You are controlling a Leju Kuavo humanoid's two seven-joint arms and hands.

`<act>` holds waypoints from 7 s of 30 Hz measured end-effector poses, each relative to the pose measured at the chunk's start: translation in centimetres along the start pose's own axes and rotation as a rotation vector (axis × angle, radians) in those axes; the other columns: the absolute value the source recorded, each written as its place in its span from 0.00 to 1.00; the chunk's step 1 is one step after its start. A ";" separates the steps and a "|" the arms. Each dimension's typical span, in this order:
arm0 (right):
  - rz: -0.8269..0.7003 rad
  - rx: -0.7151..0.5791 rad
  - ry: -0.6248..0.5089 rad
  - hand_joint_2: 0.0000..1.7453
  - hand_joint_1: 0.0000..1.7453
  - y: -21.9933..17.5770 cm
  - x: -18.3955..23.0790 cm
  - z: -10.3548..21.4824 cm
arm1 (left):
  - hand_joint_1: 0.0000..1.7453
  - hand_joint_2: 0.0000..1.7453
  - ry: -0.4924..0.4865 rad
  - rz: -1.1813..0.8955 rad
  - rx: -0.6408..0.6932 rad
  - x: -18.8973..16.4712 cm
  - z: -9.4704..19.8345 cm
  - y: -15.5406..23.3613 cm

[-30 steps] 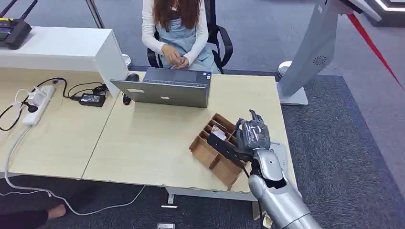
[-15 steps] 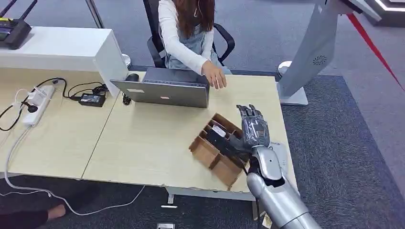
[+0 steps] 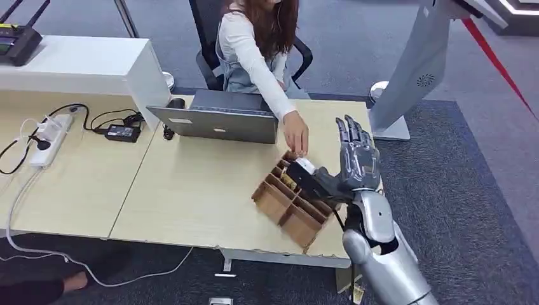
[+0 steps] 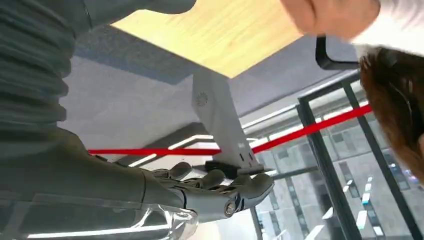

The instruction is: Pass the card to the sensor for recognition and then transmit it.

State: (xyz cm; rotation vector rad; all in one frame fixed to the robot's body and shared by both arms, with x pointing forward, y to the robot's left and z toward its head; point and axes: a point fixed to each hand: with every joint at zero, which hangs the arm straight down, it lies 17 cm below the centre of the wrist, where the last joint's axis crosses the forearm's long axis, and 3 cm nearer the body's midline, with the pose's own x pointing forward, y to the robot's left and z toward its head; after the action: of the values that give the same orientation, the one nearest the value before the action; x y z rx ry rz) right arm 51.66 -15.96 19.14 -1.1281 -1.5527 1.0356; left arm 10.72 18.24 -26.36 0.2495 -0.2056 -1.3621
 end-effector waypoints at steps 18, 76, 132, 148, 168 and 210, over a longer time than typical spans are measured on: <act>0.042 -0.049 0.019 1.00 0.00 -4.3 -1.6 1.8 | 0.00 0.00 0.007 0.004 -0.006 -0.2 0.0 -0.1; 0.027 0.139 -0.168 1.00 0.45 2.4 6.2 2.2 | 0.00 0.00 -0.012 -0.008 0.010 0.1 0.0 0.2; 0.073 0.302 -0.070 1.00 0.09 10.4 3.6 0.2 | 0.00 0.00 -0.040 -0.080 0.010 0.7 0.0 0.5; 0.083 0.245 -0.075 1.00 0.11 8.3 3.7 -1.2 | 0.00 0.00 -0.043 -0.087 0.013 0.8 0.0 0.5; 0.091 0.240 -0.077 1.00 0.12 8.0 3.8 -1.4 | 0.00 0.00 -0.045 -0.093 0.015 0.9 0.0 0.6; 0.265 0.242 0.127 1.00 0.17 8.8 -11.2 -0.8 | 0.00 0.00 -0.048 -0.145 0.028 1.3 0.1 1.2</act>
State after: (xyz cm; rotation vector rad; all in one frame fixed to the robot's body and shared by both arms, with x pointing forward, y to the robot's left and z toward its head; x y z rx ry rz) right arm 55.77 -24.78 8.72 -1.2237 -1.1636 1.2650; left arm 12.06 17.15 -25.95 0.2590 -0.2505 -1.5105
